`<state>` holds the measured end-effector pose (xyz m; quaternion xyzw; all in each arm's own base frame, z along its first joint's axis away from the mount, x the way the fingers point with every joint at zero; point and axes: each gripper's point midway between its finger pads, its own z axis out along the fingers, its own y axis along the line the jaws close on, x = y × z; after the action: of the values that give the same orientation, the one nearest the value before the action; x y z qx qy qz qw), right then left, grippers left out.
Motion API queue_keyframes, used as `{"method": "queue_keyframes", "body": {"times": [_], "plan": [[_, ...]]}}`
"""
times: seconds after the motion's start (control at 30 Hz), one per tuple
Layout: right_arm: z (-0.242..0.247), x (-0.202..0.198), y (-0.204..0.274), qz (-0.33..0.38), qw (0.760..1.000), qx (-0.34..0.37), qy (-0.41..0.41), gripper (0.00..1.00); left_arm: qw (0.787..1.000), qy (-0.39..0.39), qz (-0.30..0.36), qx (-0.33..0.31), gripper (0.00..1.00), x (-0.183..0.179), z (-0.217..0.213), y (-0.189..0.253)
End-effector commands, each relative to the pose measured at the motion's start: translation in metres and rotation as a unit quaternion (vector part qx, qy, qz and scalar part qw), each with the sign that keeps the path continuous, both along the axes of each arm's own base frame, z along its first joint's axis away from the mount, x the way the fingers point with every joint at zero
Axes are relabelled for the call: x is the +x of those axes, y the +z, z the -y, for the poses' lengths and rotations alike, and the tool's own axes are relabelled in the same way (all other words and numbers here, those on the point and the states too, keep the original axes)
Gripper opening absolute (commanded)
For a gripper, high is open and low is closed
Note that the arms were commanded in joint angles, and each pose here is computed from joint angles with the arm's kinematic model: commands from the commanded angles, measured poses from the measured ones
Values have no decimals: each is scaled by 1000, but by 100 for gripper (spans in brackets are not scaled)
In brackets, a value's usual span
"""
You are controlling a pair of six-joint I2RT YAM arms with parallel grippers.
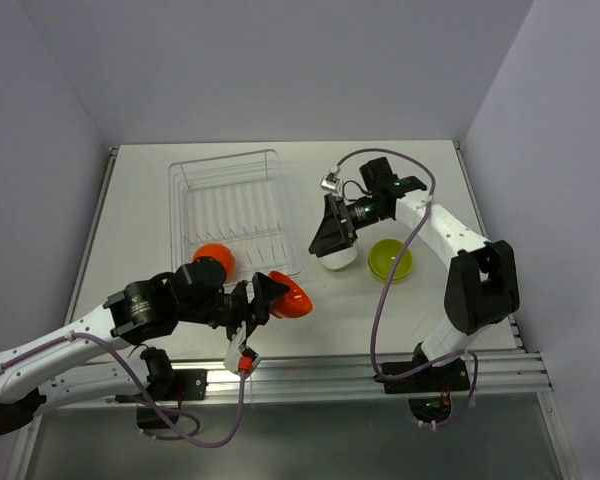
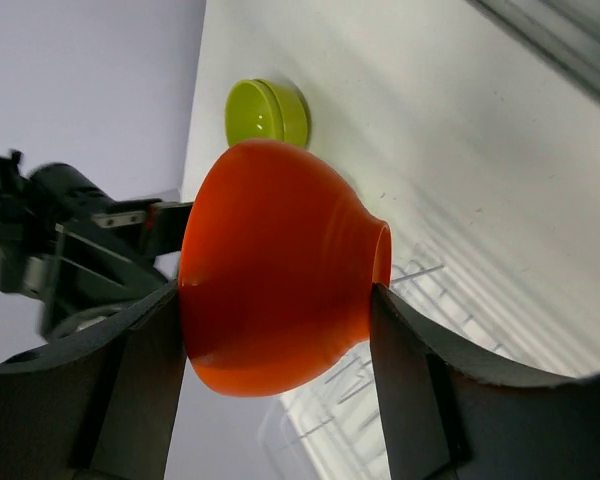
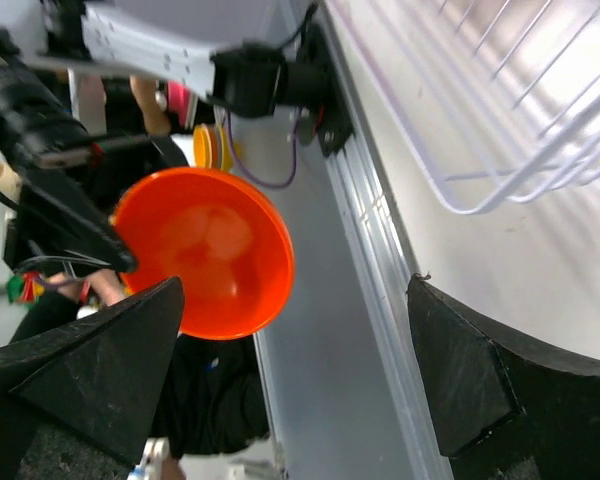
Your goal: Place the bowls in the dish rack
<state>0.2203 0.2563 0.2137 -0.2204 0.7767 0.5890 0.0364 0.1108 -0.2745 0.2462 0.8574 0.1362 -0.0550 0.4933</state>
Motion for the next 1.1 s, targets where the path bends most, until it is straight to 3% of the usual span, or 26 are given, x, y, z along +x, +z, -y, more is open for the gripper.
{"method": "queue_keyframes", "body": {"times": [0.0,0.27,0.47,0.6,0.87,1.07], "plan": [[15,20,38,51,998,30,-31,100,997,36,-64,-34,0,-2,5,14],[36,36,45,54,996,36,-66,100,960,129,-240,-62,0,12,23,53],[41,37,45,57,995,37,-73,100,902,218,-359,-94,0,57,19,69],[42,37,45,60,995,38,-76,100,852,271,-434,-109,0,93,10,75],[46,33,38,49,995,34,-82,100,772,338,-533,-79,0,145,-29,42],[48,28,35,54,995,39,-74,100,737,347,-580,-26,0,156,-50,9]]}}
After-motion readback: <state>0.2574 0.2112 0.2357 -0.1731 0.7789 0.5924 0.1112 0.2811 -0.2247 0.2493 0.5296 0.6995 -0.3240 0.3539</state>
